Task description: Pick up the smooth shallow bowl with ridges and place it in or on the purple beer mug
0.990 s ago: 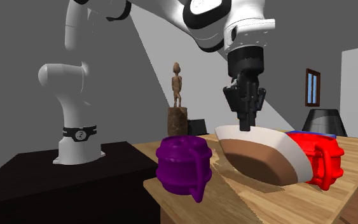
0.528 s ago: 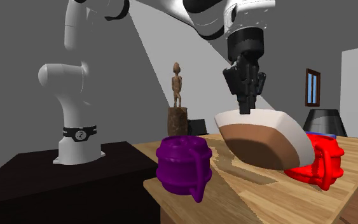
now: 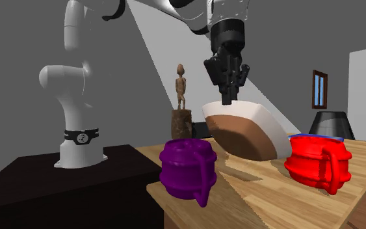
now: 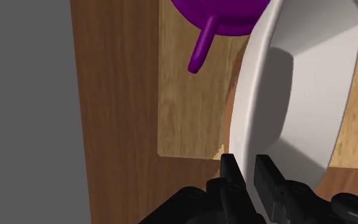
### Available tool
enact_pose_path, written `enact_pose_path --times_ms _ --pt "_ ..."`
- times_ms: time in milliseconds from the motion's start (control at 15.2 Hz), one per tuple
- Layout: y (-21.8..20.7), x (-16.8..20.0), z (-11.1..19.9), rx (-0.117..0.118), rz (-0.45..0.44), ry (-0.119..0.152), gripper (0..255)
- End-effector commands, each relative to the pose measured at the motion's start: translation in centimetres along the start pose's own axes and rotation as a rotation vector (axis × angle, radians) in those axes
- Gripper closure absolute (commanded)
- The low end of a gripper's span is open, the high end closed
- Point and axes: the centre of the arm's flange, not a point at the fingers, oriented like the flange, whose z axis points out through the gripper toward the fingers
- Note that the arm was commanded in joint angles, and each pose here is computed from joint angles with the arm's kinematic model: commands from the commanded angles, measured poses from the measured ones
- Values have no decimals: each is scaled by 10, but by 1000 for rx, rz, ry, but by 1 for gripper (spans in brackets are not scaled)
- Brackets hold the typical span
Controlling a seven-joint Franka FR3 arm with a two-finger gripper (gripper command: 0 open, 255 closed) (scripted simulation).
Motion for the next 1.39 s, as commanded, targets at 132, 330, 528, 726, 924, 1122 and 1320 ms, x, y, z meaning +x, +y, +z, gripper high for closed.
enact_pose_path --times_ms 132,330,528,726,924,1122,1320 --pt "27 -47 -10 0 1 1 255" --pt "48 -80 -16 0 1 1 255" --pt "70 -112 -23 0 1 1 255" --pt "88 -140 -29 0 1 1 255" --pt "88 -141 -13 0 1 1 255" --pt "89 -142 3 0 1 1 255" --pt "89 -143 18 0 1 1 255"
